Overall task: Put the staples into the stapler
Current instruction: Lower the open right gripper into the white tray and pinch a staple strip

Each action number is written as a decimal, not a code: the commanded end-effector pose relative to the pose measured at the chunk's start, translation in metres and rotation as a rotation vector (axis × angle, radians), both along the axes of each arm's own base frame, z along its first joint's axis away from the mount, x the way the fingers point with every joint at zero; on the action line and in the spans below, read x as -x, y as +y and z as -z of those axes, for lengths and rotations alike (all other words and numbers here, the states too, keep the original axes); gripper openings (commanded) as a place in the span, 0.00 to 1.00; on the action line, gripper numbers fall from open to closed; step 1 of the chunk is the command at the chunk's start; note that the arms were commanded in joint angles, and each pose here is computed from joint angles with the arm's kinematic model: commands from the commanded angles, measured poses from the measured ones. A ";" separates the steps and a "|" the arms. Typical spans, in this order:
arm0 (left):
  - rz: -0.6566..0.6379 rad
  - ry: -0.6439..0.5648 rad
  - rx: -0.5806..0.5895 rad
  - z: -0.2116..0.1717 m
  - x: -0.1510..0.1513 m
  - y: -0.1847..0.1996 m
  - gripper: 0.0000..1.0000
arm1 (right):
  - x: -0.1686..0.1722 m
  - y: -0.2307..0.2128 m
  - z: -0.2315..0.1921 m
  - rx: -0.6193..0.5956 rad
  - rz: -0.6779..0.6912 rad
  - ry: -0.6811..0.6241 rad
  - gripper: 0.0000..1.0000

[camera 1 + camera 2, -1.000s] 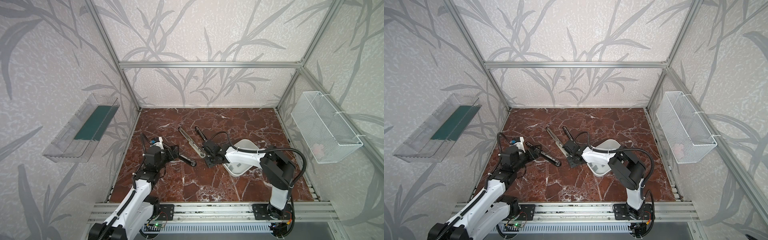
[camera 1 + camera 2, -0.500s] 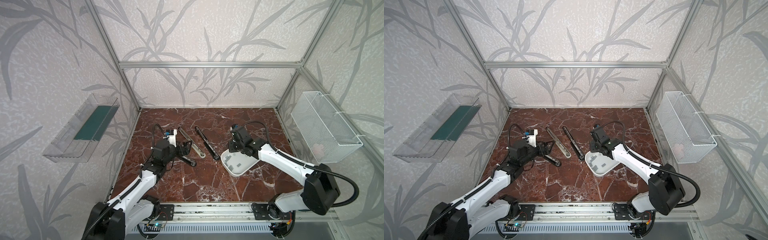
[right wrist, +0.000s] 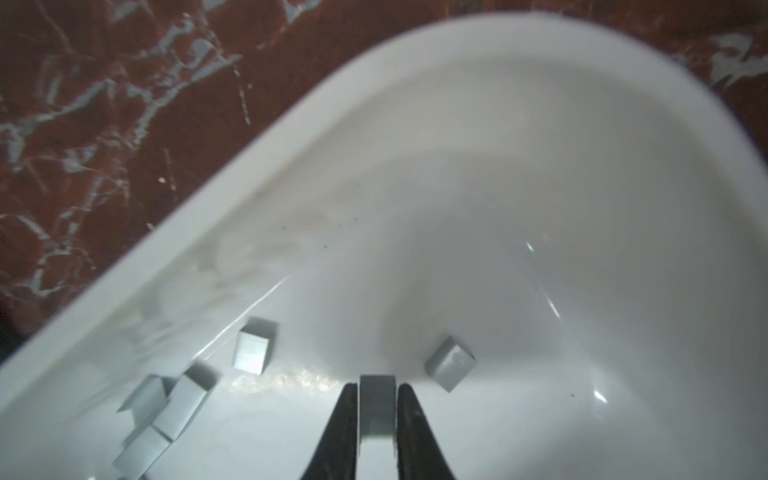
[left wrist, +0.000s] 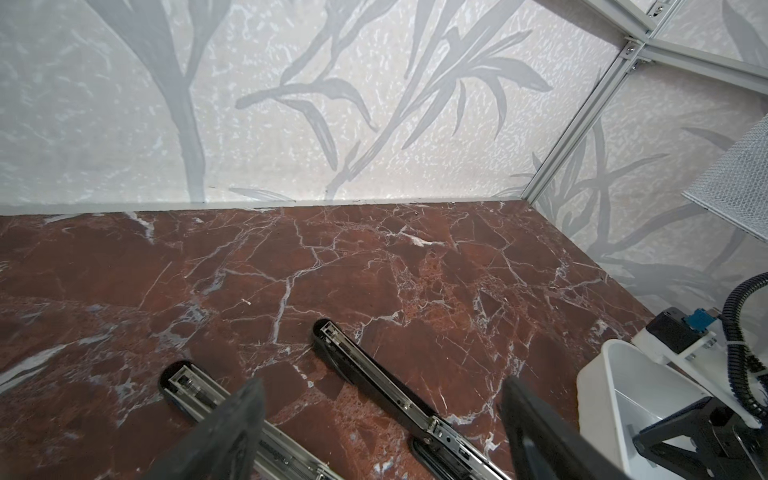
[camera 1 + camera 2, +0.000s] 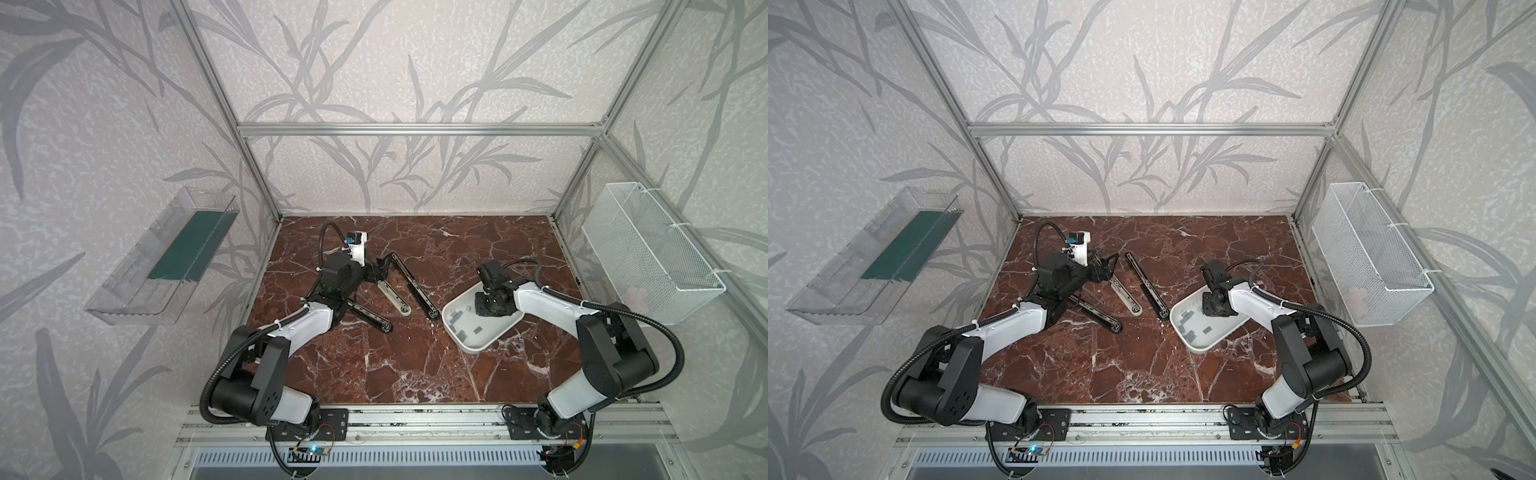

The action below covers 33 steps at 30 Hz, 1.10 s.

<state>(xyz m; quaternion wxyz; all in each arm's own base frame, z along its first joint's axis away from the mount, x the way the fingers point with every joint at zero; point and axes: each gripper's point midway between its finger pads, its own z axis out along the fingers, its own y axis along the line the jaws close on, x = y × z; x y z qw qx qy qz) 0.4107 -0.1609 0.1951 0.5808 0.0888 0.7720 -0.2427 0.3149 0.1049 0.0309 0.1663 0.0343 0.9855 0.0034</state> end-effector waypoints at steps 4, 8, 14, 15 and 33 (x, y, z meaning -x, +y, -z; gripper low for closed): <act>0.002 -0.118 -0.020 -0.016 -0.002 0.004 0.89 | -0.006 0.005 -0.008 -0.025 0.020 -0.002 0.33; 0.013 -0.117 -0.024 -0.014 0.002 0.004 0.89 | -0.004 0.013 -0.027 -0.086 0.043 -0.044 0.35; 0.001 -0.088 -0.085 -0.005 0.009 0.011 0.89 | -0.004 -0.005 -0.032 0.000 0.124 -0.035 0.35; -0.001 -0.082 -0.091 -0.004 0.010 0.012 0.89 | -0.004 -0.009 -0.030 0.015 0.134 -0.020 0.34; 0.028 0.008 -0.089 0.015 0.004 0.014 0.88 | -0.005 -0.028 0.009 -0.082 0.298 0.180 0.35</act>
